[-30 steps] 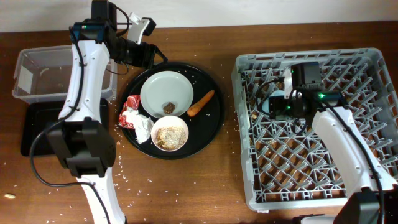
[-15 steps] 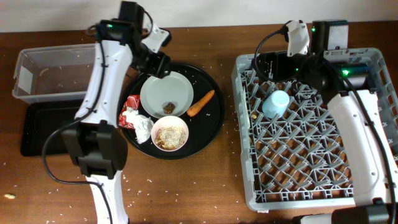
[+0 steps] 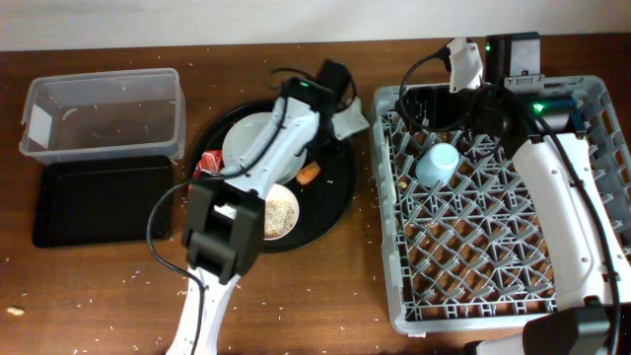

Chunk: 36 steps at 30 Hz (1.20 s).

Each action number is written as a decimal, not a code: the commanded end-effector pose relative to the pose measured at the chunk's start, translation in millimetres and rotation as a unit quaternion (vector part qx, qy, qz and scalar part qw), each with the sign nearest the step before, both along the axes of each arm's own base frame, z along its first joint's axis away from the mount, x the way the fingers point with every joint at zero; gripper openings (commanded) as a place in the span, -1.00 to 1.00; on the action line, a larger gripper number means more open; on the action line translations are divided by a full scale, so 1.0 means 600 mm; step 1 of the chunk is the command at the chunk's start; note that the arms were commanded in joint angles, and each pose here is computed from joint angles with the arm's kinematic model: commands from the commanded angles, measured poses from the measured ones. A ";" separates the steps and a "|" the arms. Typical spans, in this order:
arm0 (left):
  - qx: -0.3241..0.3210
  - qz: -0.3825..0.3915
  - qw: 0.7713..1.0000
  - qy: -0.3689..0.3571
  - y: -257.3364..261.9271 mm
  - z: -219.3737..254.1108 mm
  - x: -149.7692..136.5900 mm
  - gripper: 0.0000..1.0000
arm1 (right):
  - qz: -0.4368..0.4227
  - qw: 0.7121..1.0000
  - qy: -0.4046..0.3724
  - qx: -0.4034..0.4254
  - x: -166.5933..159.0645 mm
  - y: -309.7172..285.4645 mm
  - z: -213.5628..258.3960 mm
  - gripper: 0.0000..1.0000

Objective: Sort waste into correct bins and load items into the dishwasher rack

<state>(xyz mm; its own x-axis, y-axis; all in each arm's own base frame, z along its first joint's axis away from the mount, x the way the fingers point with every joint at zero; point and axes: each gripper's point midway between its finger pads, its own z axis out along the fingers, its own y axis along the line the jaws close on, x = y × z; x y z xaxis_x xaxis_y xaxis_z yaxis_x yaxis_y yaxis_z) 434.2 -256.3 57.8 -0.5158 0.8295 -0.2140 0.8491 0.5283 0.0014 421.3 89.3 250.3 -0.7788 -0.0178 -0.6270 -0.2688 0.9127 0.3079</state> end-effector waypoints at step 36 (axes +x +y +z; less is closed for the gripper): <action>0.035 0.736 0.667 0.111 0.712 0.075 -0.152 -0.99 | -0.015 0.999 0.021 -0.034 -0.008 -0.019 -0.019 0.97</action>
